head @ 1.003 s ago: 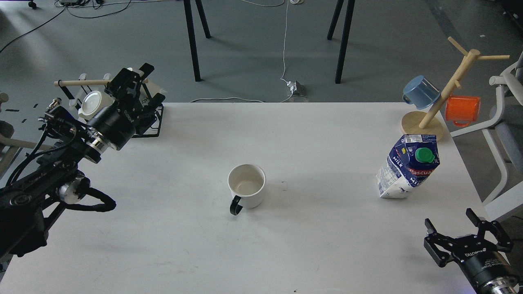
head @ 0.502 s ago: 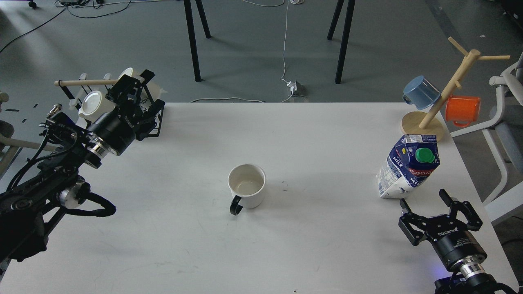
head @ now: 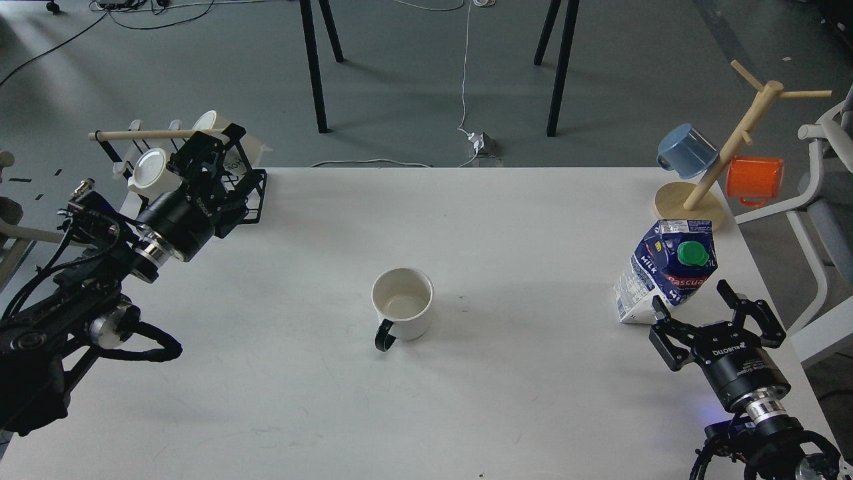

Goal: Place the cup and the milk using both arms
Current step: 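Move the right gripper up to the milk carton, then grasp the milk carton with the right gripper, then slide the milk carton toward the white mug and release it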

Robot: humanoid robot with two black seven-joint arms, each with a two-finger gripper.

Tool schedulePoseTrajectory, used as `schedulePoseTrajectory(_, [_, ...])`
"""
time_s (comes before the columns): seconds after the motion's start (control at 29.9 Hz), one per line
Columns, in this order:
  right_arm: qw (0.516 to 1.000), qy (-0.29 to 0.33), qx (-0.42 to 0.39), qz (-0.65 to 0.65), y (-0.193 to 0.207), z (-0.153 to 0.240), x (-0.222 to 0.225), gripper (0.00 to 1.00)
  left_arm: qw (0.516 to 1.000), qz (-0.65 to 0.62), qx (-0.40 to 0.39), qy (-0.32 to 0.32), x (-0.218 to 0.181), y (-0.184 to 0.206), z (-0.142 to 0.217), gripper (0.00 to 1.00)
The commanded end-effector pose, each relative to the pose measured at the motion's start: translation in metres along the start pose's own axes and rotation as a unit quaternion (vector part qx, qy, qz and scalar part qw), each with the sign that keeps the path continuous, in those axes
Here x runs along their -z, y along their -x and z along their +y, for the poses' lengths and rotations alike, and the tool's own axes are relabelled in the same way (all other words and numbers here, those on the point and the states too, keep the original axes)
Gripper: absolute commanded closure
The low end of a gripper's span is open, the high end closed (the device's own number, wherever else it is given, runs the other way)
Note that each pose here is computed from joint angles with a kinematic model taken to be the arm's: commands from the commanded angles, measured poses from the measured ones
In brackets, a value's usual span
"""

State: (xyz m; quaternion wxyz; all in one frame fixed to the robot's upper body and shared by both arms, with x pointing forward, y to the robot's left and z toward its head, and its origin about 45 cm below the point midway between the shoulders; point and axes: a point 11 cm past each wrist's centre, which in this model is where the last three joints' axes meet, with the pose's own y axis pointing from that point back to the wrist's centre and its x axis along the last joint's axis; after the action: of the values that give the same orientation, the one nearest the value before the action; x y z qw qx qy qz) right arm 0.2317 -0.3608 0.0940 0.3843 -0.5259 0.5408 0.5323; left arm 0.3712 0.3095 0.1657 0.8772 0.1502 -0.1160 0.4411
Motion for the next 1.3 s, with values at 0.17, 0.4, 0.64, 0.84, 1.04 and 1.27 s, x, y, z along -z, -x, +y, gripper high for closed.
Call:
schedulePoseTrajectory(0.17, [1.0, -0.004, 0.014, -0.005, 0.006, -0.018, -0.003, 0.01, 1.0, 0.001, -0.001, -0.005, 0.004, 0.001, 0.003, 0.02])
schedulePoseTrajectory(0.4, [1.0, -0.003, 0.017, -0.013, 0.006, -0.022, -0.009, 0.03, 1.0, 0.005, -0.003, -0.01, 0.009, 0.003, 0.007, 0.02])
schedulePoseTrajectory(0.64, [1.0, -0.005, 0.014, -0.014, 0.003, -0.021, -0.009, 0.23, 1.0, 0.009, -0.002, -0.016, 0.014, 0.007, 0.01, 0.02])
schedulePoseTrajectory(0.84, [1.0, -0.006, 0.014, -0.014, 0.003, -0.021, -0.009, 0.65, 1.0, 0.009, -0.003, -0.016, 0.014, 0.006, 0.01, 0.02])
schedulePoseTrajectory(1.04, [1.0, -0.007, 0.014, -0.017, 0.003, -0.02, -0.009, 0.73, 1.0, 0.009, -0.002, -0.017, 0.015, 0.008, 0.01, 0.02])
schedulePoseTrajectory(1.27, [0.998, 0.013, 0.051, -0.032, 0.028, -0.028, -0.024, 0.75, 1.0, 0.013, -0.003, -0.023, 0.02, 0.01, 0.014, 0.02])
